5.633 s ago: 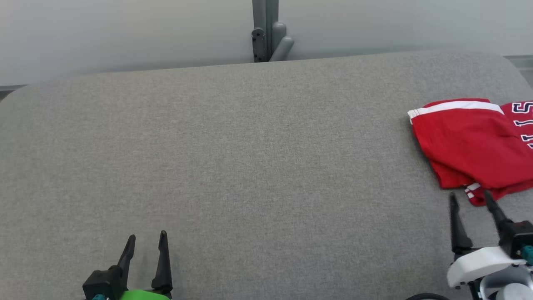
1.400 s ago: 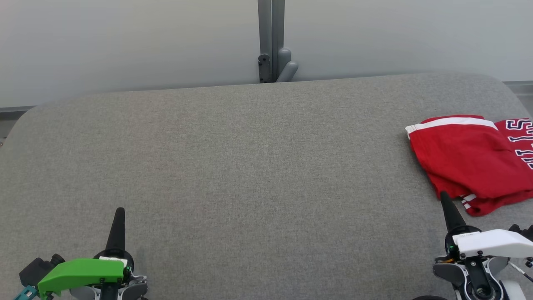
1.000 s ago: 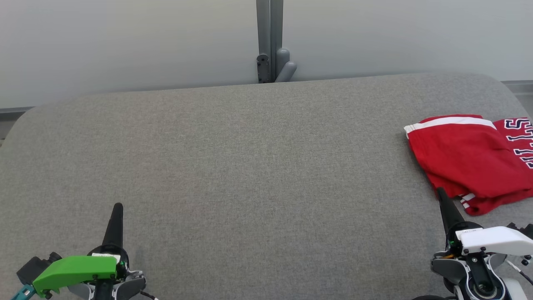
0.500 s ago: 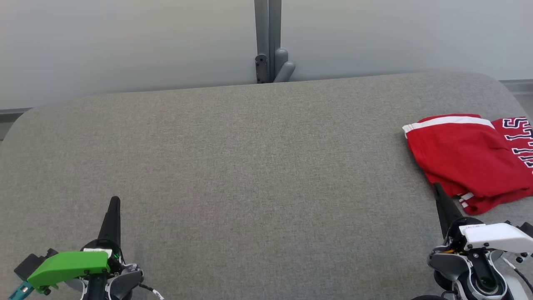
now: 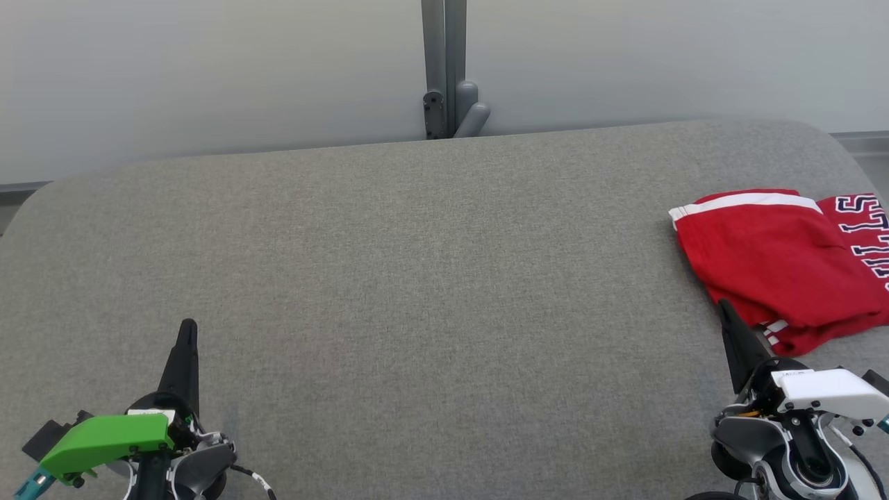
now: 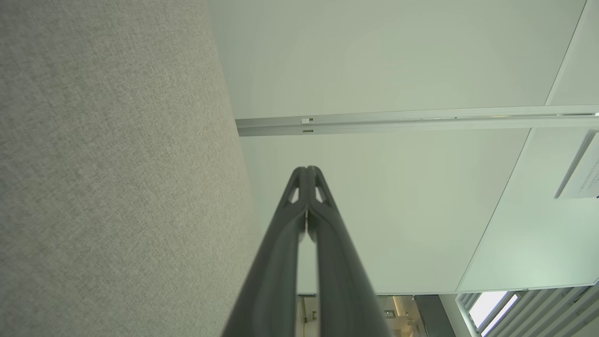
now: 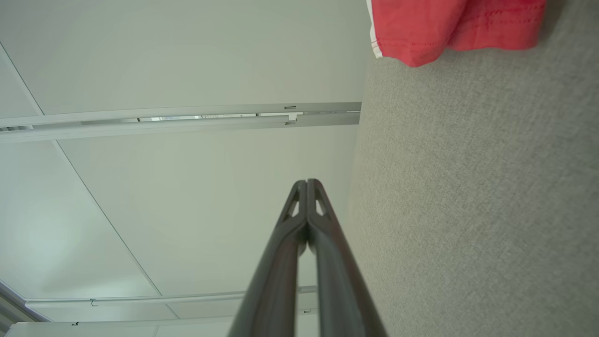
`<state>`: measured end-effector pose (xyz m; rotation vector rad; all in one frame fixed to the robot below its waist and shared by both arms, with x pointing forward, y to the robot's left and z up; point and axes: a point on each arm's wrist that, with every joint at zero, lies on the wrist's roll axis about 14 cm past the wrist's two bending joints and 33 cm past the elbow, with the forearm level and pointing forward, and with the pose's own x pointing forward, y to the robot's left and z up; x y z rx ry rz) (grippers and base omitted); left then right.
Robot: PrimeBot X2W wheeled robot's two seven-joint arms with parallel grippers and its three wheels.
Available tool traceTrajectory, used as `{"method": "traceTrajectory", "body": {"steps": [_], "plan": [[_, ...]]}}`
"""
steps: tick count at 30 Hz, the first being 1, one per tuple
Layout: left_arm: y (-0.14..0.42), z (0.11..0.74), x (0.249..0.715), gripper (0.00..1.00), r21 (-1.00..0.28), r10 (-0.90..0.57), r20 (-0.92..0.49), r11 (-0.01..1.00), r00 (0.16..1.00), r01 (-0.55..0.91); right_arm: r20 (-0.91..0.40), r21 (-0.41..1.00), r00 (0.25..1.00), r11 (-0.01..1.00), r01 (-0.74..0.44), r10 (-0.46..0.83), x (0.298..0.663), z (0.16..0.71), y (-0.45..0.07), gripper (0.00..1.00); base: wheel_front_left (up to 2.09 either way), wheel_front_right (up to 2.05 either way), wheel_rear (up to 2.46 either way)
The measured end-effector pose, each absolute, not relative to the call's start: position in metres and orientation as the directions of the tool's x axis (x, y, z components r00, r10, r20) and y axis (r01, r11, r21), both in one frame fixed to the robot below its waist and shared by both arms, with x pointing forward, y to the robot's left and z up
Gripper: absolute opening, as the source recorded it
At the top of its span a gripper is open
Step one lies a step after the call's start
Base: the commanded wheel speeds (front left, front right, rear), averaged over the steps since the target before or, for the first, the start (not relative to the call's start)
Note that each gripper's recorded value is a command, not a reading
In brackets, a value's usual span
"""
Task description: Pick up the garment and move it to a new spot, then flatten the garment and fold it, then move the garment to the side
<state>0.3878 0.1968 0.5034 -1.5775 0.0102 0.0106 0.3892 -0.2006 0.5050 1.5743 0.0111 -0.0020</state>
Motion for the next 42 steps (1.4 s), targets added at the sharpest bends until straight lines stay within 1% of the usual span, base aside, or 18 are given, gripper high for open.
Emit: {"method": "traceTrajectory", "body": {"steps": [42], "plan": [[0.1969,0.5037,0.3879,0.00,-1.000,0.001,-0.012,-0.008,1.000,-0.012,-0.008,1.000,1.000,-0.004,0.008,0.006,0.3892,0.5050,-0.2006,0.00,0.00,0.00,0.00]]}}
